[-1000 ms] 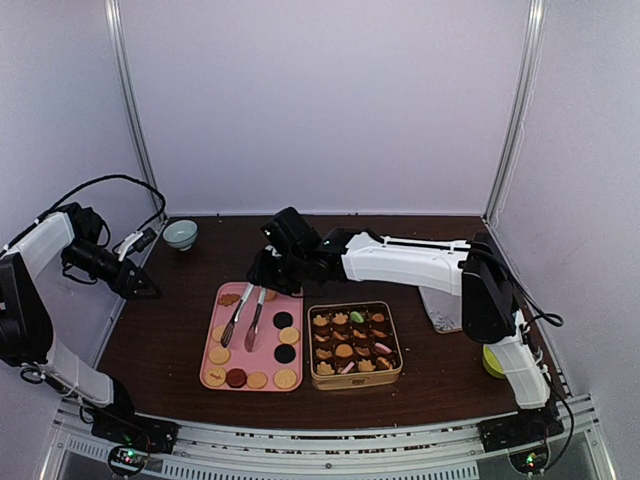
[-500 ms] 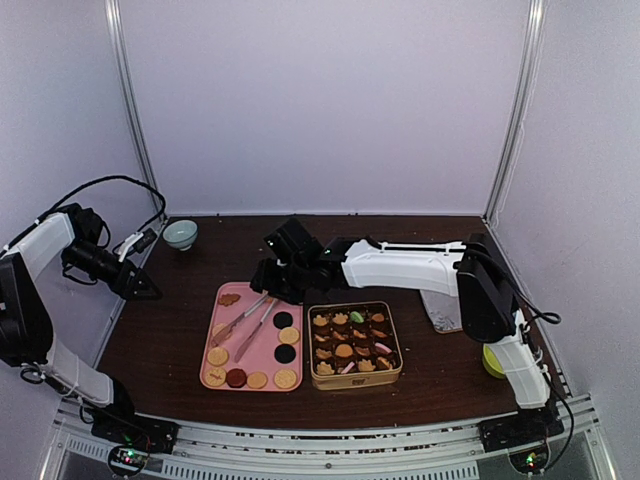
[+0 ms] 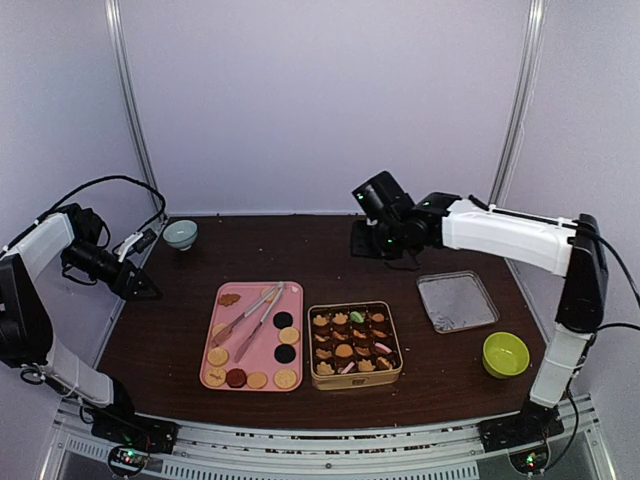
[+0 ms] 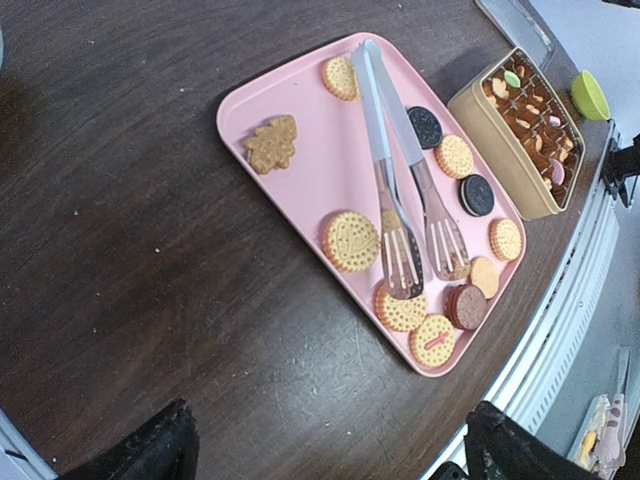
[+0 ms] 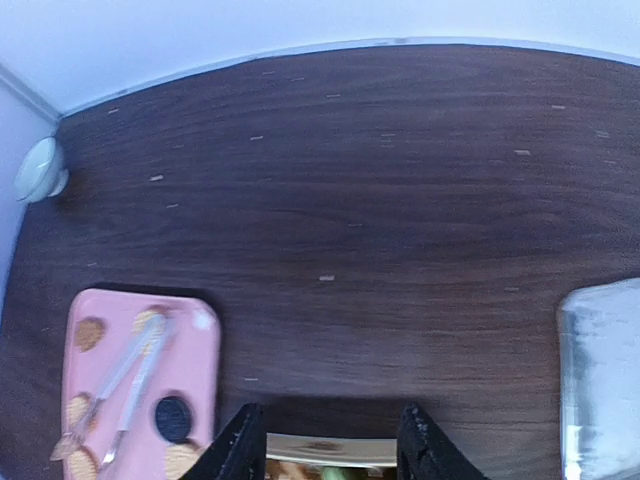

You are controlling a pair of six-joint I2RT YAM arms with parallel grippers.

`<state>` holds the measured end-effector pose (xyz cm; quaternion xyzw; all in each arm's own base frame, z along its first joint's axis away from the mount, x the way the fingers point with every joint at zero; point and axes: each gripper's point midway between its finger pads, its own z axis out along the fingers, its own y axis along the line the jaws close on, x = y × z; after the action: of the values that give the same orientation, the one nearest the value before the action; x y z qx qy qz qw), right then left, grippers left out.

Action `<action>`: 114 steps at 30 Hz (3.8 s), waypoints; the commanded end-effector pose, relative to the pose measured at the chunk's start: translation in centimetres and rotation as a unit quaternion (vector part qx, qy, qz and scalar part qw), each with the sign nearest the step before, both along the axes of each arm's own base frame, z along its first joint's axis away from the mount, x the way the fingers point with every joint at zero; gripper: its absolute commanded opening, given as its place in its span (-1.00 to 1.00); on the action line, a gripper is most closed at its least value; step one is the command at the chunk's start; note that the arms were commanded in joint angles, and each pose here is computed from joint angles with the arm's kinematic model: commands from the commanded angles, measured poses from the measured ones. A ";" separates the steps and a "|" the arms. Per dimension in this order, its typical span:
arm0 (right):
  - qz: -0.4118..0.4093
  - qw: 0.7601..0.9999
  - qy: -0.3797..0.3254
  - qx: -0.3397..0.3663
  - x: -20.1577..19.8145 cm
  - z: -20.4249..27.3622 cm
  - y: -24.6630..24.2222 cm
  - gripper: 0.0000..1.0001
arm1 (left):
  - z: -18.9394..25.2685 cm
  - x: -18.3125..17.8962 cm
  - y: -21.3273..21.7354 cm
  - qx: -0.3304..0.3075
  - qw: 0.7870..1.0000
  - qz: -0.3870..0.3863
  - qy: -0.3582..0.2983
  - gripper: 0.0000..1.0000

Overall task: Pack the cookies
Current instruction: Place the clamp on the plate, then pick up the box lid from the corner of the board, then adjust the box lid.

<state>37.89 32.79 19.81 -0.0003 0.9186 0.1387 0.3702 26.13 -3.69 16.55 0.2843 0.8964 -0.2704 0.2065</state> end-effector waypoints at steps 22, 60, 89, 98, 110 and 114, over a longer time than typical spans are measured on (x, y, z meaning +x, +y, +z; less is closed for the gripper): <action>-0.055 0.969 0.180 -0.162 -5.8 -17.8 -16.8 -0.14 | 1.6 -0.1 0.3 0.015 0.999 0.003 -0.033 0.95; 0.251 0.907 -0.075 0.330 -14.9 15.5 0.5 -1.00 | 8.1 -0.9 -4.1 -0.072 0.988 -0.057 -0.122 0.96; 0.472 0.586 -0.088 0.653 -24.9 29.7 9.8 -1.00 | 20.1 -4.3 -15.2 -0.404 0.882 -0.216 -0.112 0.83; 0.477 0.567 -0.080 0.667 -24.5 29.6 11.5 -1.00 | 22.2 -5.6 -15.2 -0.440 0.867 -0.208 -0.104 0.57; 0.475 0.569 -0.071 0.668 -24.3 28.1 12.1 -1.00 | 23.3 -6.7 -15.6 -0.453 0.862 -0.211 -0.084 0.06; 0.475 0.572 -0.065 0.665 -24.2 27.1 12.3 -1.00 | 23.3 -6.9 -15.8 -0.454 0.861 -0.215 -0.078 -0.17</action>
<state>14.47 45.72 46.56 -0.1877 0.4343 0.8574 0.2025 19.99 -19.30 37.27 0.3717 0.6108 -0.6309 0.3012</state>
